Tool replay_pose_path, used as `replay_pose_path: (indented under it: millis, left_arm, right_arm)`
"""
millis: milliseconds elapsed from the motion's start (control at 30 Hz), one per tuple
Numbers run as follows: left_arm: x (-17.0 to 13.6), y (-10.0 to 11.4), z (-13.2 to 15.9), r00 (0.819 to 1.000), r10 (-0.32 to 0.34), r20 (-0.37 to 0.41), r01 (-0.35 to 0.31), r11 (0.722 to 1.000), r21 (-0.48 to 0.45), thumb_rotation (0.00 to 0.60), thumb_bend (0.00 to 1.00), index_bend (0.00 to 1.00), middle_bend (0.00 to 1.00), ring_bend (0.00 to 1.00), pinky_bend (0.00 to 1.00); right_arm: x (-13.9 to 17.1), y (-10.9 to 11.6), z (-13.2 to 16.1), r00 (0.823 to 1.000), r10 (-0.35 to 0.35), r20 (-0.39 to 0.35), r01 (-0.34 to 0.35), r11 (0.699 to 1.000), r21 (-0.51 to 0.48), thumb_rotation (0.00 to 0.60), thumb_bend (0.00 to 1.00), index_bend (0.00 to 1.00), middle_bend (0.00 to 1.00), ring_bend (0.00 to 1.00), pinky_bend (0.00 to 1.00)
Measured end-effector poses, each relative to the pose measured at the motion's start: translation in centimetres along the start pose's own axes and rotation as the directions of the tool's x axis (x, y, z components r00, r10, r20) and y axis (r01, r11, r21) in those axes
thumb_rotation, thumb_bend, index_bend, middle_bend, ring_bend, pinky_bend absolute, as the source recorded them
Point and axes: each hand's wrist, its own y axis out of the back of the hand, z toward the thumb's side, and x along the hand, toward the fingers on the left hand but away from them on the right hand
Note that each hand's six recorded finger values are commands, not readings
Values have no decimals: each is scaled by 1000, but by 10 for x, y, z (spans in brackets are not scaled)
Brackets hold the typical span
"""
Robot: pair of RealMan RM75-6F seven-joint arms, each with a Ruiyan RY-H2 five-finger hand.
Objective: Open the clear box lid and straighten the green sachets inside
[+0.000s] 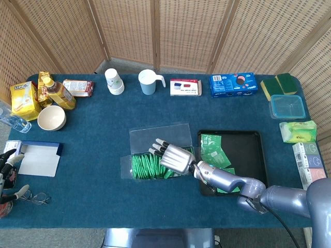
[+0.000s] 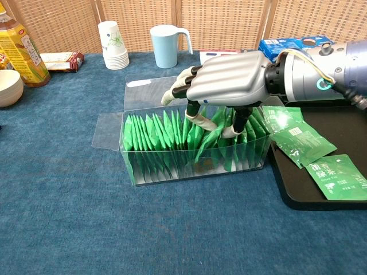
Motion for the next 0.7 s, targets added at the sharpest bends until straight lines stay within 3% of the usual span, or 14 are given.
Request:
replay_pose_path:
  millis: [433, 700]
  left_arm:
    - [1, 0, 1, 1000, 2, 5, -2, 1000, 0, 598, 162, 187, 103, 117, 332]
    - [3, 1, 5, 1000, 7, 19, -7, 1000, -3, 596, 162, 187, 96, 111, 332]
  right_arm:
    - [17, 18, -16, 995, -71, 66, 73, 997, -25, 600, 383, 695, 219, 100, 0]
    - [54, 39, -42, 976, -141, 168, 146, 989, -16, 600, 383, 699, 222, 102, 0]
